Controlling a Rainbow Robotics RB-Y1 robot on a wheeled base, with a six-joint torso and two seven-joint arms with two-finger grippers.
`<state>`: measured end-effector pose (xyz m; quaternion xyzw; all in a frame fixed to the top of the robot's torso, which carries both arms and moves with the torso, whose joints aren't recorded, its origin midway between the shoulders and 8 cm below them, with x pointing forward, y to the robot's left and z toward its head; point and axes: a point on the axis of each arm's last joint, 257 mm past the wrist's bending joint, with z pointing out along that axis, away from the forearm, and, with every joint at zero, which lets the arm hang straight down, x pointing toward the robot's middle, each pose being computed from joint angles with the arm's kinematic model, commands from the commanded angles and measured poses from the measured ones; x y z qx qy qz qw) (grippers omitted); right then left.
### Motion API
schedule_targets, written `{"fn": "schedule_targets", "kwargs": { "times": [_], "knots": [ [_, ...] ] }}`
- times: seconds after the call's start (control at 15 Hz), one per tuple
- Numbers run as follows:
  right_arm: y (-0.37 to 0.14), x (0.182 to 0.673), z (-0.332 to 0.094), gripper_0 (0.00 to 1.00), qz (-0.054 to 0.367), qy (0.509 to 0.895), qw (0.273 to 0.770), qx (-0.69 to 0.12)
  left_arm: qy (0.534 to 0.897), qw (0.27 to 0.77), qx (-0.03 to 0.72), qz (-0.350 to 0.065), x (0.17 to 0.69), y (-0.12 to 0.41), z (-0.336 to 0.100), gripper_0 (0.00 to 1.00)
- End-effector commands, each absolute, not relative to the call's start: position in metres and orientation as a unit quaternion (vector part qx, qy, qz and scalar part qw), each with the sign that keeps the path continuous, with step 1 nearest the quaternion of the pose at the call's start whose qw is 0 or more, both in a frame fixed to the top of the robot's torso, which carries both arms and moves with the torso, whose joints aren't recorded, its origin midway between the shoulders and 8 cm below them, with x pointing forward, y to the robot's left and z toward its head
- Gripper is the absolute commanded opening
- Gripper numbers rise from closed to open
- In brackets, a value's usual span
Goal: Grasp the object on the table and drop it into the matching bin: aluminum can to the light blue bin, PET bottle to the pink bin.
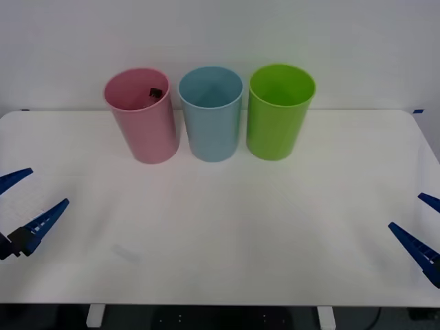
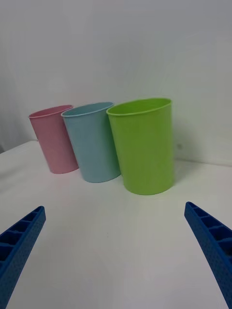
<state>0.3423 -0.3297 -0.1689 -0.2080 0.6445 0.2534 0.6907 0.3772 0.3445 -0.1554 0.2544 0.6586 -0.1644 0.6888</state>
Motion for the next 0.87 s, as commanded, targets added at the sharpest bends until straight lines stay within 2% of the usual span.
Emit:
{"fn": "schedule_targets", "kwargs": {
  "times": [0.07,0.47,0.87],
  "knots": [
    [-0.330,0.342,-0.169,1.00,0.253,0.645,0.691,-0.208,0.669,0.674,0.266,-0.165,0.352,0.354,-0.166,1.00],
    [-0.330,0.342,-0.169,1.00,0.253,0.645,0.691,-0.208,0.692,0.650,0.262,-0.171,0.325,0.359,-0.189,1.00],
    [-0.330,0.342,-0.169,1.00,0.253,0.645,0.691,-0.208,0.694,0.649,0.258,-0.172,0.327,0.358,-0.191,1.00]
  ]
}}
